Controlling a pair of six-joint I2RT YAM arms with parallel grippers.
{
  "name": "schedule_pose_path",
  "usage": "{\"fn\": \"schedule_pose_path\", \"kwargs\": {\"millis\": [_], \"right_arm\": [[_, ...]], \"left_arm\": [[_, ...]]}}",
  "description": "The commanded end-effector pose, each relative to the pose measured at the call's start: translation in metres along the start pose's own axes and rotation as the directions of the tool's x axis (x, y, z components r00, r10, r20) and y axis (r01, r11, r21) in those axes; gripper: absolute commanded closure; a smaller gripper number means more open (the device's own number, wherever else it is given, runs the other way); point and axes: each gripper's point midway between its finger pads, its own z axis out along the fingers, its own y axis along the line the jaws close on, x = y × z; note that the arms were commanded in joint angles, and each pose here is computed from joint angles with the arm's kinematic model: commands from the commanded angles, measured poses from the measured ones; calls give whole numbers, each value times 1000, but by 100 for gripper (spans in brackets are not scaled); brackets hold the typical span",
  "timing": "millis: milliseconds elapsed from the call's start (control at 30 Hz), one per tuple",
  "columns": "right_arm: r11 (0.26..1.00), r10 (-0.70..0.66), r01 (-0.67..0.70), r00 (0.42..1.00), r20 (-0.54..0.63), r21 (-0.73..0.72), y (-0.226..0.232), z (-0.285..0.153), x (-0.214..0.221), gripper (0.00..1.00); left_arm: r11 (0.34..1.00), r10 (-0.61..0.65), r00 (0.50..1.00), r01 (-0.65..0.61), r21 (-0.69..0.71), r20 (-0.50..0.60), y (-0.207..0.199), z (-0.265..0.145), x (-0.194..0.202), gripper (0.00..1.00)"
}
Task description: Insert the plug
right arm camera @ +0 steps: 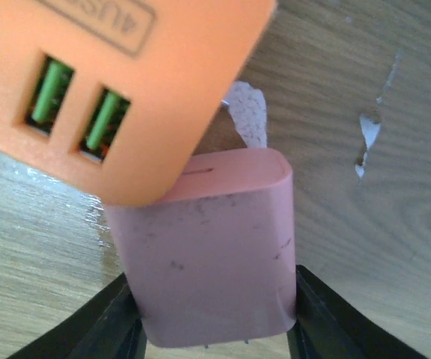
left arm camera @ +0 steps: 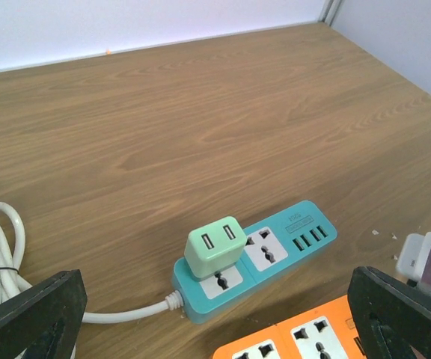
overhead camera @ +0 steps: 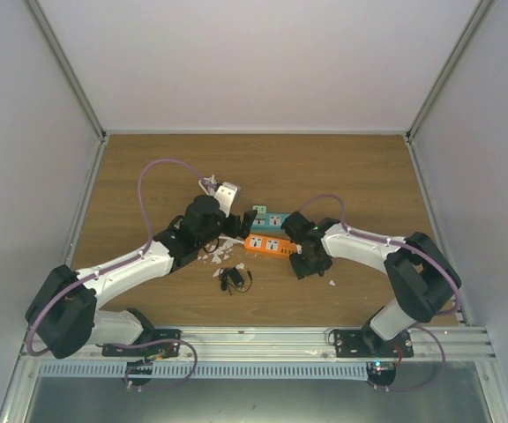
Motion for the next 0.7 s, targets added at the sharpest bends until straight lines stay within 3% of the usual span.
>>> {"fn": "schedule_pose_path", "kwargs": {"millis": [0,133,300,533,667], "right_arm": [[1000,-22,22,1000,17,-2,7,2,-4,62],[999,-35,35,998,53,2,12,-7,-6,83],[996,-71,58,968,241,62,23,-45,-24,91],[1000,-7,15,807,591,-9,41,-121,-49,93],[997,53,-4,713,699,-72,37,-144,-51,93]], "left_arm": [[1000,5,999,-6,16,47,-5,1,-19,1],[1000,4,999,-5,21,51,-6,-1,-21,1],[999,-9,999,6,48,47,-10,-2,-22,1],[970,-108,993,116,215,-49,-23,5,-19,1],[877,-168,983,184,444,-76,-42,-11,-28,1]]}}
